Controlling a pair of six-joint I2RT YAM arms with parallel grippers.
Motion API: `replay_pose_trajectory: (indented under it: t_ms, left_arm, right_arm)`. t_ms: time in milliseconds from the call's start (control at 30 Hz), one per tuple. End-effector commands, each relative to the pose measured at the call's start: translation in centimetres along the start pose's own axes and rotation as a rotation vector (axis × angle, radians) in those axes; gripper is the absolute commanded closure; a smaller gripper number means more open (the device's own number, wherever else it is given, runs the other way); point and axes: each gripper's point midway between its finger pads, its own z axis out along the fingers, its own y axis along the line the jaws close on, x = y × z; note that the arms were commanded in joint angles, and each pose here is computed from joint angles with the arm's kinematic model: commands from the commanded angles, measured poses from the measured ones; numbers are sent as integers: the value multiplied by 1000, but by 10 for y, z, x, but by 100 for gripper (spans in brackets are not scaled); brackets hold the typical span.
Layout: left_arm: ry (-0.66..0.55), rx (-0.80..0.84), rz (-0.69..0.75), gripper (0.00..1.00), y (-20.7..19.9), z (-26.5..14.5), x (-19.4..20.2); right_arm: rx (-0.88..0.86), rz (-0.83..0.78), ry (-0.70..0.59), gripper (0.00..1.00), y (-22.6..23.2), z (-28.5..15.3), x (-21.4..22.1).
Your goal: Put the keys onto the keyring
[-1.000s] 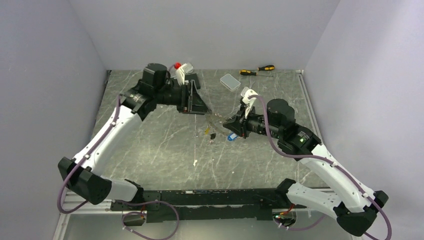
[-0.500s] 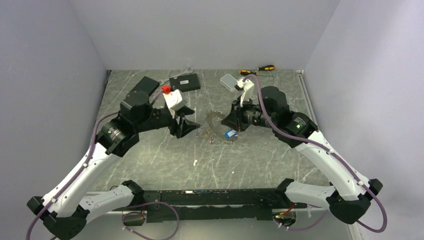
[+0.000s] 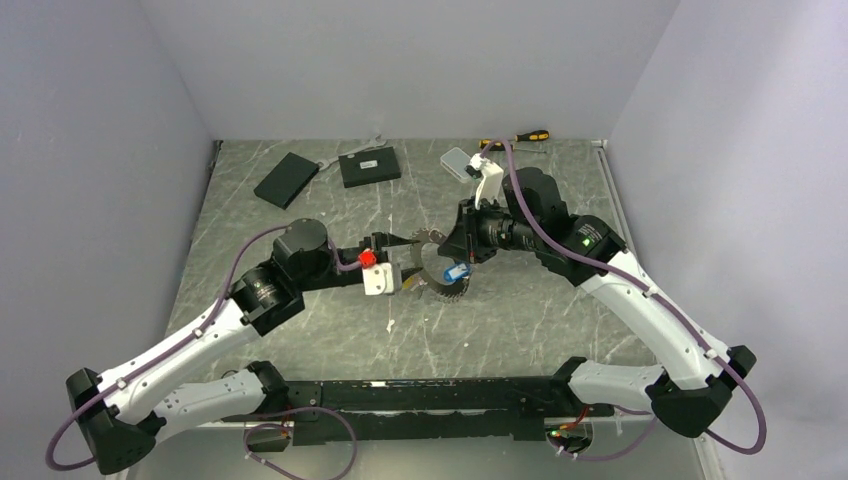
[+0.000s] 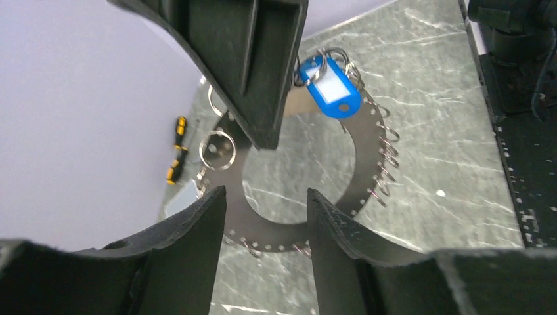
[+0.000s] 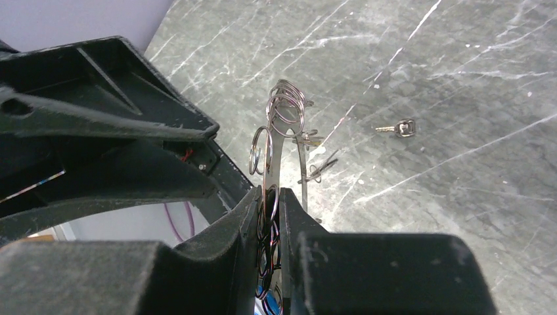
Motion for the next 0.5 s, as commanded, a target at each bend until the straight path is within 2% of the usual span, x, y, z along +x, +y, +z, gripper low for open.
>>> replay_pose_trajectory:
  t_ms: [0,467]
  left_arm:
    - [-91,-66,194,49,20,2,-32]
    - [-30,-129,241,62,38,18,-34]
  right_arm:
    - [-63,27,-68,100,19,-8,-22]
    - [-86,37,-65,100,22,-6,-20]
